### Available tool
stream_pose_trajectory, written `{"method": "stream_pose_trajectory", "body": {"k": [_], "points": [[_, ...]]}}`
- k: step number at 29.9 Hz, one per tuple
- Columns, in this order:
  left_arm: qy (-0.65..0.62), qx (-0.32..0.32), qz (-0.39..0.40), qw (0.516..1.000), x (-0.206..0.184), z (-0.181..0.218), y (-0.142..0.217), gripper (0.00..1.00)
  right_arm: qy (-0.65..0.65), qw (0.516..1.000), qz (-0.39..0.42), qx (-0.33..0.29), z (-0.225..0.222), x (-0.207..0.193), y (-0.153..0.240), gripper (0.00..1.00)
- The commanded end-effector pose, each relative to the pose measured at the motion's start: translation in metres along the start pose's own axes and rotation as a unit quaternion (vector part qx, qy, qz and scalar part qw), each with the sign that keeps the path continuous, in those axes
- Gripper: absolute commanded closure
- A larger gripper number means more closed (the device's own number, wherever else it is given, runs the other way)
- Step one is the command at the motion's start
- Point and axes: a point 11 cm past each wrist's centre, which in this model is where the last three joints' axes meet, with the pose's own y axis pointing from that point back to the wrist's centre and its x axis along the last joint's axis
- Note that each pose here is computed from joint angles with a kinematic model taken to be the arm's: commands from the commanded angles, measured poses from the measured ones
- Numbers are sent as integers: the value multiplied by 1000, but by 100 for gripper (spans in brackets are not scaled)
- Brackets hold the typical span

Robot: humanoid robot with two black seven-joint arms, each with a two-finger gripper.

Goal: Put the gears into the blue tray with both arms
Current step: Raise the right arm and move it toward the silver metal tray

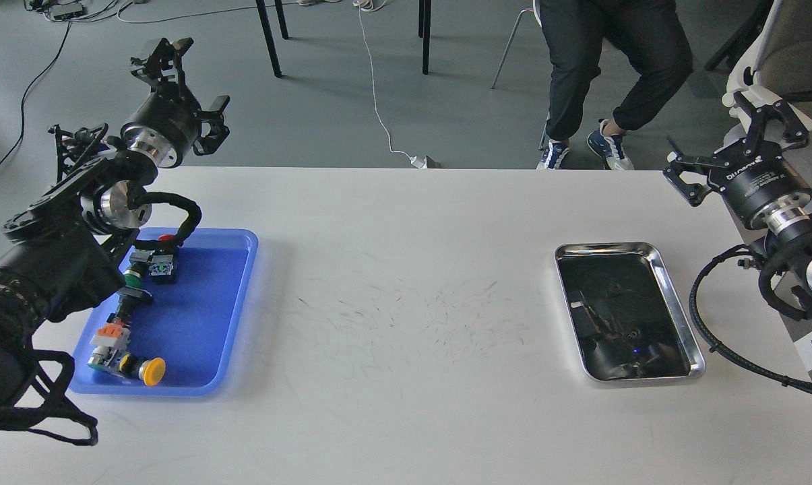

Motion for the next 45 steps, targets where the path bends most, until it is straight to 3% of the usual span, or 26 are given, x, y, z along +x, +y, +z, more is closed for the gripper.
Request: {"method": "stream_pose_trajectory", "body": {"k": [1, 21, 30, 35, 41, 45], "points": [[0, 0, 0, 1000, 0, -1, 0, 2, 0, 1000, -1, -1, 1, -1, -1, 1], [-1, 0, 4, 1000, 7, 0, 3, 2, 19, 1000, -10, -16, 3, -7, -4, 1], [-4, -2, 19, 1000, 18, 8, 5, 2, 163, 981, -57, -91, -12, -57, -32, 1], [-11, -3, 21, 1000, 21, 8, 7, 2, 217, 969, -86, -76, -47, -88, -36, 1], [-16, 1, 25, 1000, 20, 4, 7, 2, 289, 948, -112, -74, -85, -118, -8, 1], [-16, 0, 14, 1000, 16, 6, 6, 2, 399, 898, -121, -141, -94, -141, 7, 1]]}}
